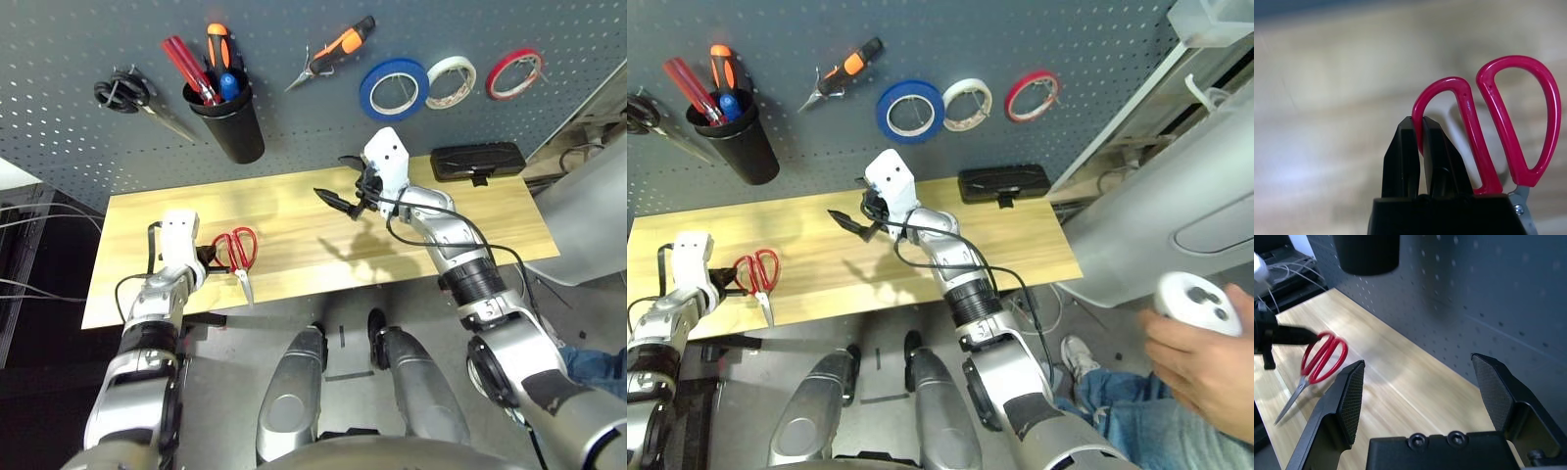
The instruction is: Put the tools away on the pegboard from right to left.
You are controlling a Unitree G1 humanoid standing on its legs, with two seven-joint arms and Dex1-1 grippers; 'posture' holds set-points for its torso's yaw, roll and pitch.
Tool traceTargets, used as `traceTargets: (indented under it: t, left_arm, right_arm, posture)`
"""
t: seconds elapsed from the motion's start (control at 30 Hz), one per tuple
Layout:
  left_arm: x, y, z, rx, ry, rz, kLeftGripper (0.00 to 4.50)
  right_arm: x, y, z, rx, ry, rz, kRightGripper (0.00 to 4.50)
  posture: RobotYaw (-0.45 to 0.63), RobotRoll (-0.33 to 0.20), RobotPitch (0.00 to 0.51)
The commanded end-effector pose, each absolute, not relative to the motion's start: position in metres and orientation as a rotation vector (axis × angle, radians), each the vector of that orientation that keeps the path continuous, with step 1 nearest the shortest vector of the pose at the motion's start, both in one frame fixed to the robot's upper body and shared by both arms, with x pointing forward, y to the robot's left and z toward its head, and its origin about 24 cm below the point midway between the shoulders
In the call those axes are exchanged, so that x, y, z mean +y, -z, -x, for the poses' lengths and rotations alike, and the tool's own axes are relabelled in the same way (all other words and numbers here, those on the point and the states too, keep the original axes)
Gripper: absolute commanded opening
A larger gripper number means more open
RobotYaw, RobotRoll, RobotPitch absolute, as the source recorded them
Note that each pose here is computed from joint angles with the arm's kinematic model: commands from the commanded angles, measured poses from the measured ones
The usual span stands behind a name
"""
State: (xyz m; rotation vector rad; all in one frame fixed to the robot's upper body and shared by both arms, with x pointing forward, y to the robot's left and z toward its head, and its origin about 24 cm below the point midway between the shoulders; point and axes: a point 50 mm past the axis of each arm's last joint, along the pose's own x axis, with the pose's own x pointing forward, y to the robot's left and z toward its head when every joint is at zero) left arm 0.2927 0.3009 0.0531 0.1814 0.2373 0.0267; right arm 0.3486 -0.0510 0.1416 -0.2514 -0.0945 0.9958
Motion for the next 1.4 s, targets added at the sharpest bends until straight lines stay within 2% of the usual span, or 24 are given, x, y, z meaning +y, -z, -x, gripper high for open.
traceTargets:
  t: [0.03,0.2,0.33,0.8,1.03,1.4]
  left_arm:
    - [0.3,-0.079,-0.285,0.043,0.031,-0.244,0.01]
    - [0.299,-0.105,-0.278,-0.122,0.056,-0.308,0.01]
    - [0.3,-0.138,-0.273,-0.296,0.043,-0.381,0.01]
    - [0.302,-0.209,-0.261,-0.629,-0.035,-0.701,0.01]
    - [0.311,-0.23,-0.261,-0.669,-0.089,-0.82,0.01]
    - [0.329,-0.226,-0.274,-0.619,-0.137,-0.783,0.01]
  right_arm:
    - [-0.051,-0.149,-0.346,-0.129,-1.022,0.248,4.5]
    - [-0.054,-0.154,-0.347,-0.145,-1.026,0.255,4.5]
    - [-0.054,-0.16,-0.348,-0.164,-1.025,0.255,4.5]
    - [-0.051,-0.165,-0.349,-0.18,-1.037,0.255,4.5]
    - [-0.051,-0.164,-0.349,-0.179,-1.037,0.255,4.5]
    - [-0.049,-0.163,-0.35,-0.18,-1.031,0.25,4.5]
  posture:
    - [0.16,0.0,0.266]
    - [0.17,0.0,0.267]
    - [0.17,0.0,0.266]
    - [0.17,0.0,0.263]
    - [0.18,0.0,0.259]
    - [0.17,0.0,0.251]
